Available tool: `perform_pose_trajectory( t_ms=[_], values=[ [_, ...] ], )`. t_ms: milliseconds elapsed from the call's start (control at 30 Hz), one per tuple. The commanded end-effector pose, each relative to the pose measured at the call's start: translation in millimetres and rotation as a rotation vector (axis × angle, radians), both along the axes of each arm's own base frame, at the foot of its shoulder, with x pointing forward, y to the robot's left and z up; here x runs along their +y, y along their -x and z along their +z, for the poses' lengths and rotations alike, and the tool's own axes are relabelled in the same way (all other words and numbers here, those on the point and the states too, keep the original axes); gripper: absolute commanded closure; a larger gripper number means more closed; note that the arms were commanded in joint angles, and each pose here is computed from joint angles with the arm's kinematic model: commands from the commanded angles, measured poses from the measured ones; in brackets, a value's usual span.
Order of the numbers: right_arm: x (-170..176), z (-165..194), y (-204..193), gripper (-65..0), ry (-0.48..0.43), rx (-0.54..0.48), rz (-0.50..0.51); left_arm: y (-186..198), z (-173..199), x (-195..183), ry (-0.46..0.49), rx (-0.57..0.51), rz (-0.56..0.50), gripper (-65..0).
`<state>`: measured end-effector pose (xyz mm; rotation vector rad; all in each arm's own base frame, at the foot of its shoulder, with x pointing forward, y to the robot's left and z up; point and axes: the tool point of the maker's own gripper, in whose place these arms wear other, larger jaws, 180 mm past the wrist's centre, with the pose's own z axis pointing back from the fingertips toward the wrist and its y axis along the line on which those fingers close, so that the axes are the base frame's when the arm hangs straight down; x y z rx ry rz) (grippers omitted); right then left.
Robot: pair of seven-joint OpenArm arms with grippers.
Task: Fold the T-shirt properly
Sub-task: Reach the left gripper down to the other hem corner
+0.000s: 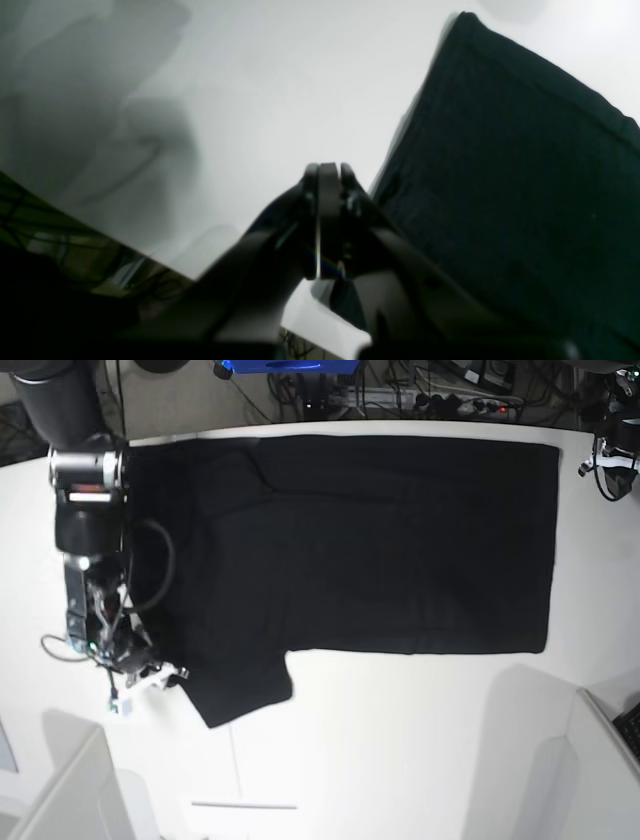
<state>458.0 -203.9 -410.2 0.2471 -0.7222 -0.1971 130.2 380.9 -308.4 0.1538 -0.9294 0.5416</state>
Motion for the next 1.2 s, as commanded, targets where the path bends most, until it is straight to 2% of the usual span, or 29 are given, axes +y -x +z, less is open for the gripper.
perform_pose_trajectory(
  t_ms=[0,100,167,267,567,633,733,967,1067,1167],
  values=[
    [-10.3,20.2,-22.6,-32.0,0.021,-0.060,-0.015,-4.1,11.7,3.0,-0.030,-0.029,-0.015,0.0],
    [-12.0,12.1,-35.2,-39.3,0.082,-0.046,0.004,-3.4,11.7,3.4,-0.030,-0.027,-0.013,0.0],
    [-11.0,8.5,-39.4,-41.3,0.128,-0.041,0.028,-3.4,11.7,3.4,-0.030,-0.027,-0.013,0.0],
    [-0.7,4.2,-41.1,-41.1,0.160,-0.041,0.066,-3.2,11.4,3.1,-0.029,-0.027,-0.012,0.0],
    [20.5,-10.3,-32.8,-40.7,0.137,-0.016,0.090,-5.8,13.1,3.7,-0.032,-0.035,-0.014,0.0],
    [20.4,-13.1,-30.4,-36.9,0.137,-0.012,0.090,-6.3,13.3,3.7,-0.032,-0.037,-0.014,0.0],
    [20.3,-17.4,-26.7,-27.3,0.137,-0.002,0.091,-7.2,12.1,2.7,-0.027,-0.035,-0.016,0.0],
    [17.4,-23.1,-21.2,0.0,0.140,0.010,0.089,-16.5,18.4,4.6,-0.039,-0.058,-0.026,0.0],
    [17.5,-23.8,-20.4,0.0,0.140,0.016,0.090,-24.0,21.3,11.7,-0.053,-0.055,-0.043,0.0],
    [17.5,-24.0,-20.2,0.0,0.140,0.018,0.091,-35.8,27.6,27.5,-0.074,-0.065,-0.050,-23.4]
  ],
)
